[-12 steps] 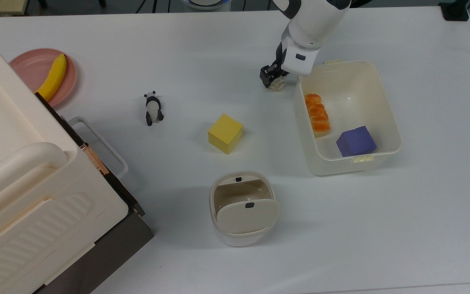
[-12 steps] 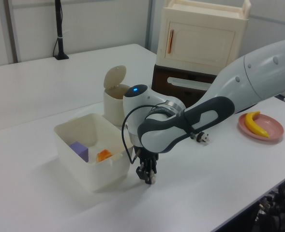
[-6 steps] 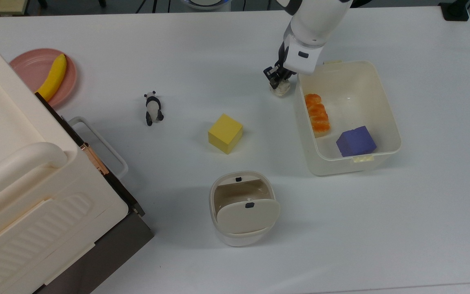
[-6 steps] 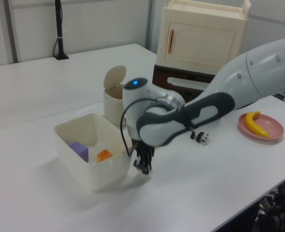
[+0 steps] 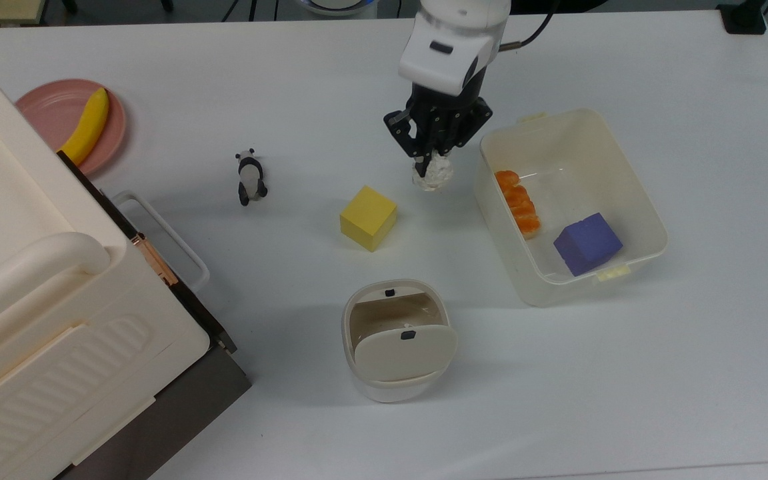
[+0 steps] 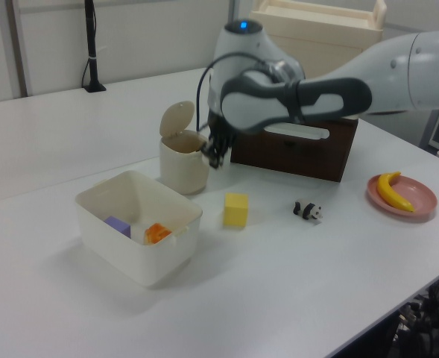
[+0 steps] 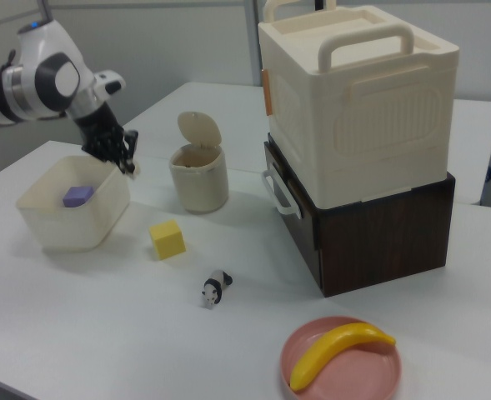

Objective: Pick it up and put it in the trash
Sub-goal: 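Lift the paper ball and carry it over the small cream trash can, then open the gripper to drop the paper ball into the trash can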

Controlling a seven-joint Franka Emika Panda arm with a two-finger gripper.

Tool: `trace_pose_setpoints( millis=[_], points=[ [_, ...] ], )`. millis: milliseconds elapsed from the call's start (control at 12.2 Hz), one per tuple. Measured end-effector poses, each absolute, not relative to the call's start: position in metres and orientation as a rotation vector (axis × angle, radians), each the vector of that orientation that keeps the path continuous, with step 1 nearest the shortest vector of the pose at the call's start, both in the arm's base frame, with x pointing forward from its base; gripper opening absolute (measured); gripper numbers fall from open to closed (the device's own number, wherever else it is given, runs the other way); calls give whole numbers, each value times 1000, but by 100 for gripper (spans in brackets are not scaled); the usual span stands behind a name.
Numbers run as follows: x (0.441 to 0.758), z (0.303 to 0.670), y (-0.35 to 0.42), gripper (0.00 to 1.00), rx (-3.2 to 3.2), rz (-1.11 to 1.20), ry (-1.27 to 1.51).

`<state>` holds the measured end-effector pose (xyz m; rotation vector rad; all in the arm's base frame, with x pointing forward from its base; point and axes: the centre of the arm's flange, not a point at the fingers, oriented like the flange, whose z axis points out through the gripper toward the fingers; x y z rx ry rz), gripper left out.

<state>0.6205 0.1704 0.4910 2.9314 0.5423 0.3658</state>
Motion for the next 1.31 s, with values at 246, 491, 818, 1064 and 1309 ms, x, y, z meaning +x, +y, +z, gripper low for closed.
trace_pose_setpoints(
  millis=[246,491,818,1064,1309],
  points=[
    [627,500,176,13,2926,402,558],
    [640,493,170,13,2925,487,545],
    [683,490,133,13,2880,607,478],
    [706,479,116,13,2811,737,490],
    [717,460,110,13,2751,791,537]
  ],
)
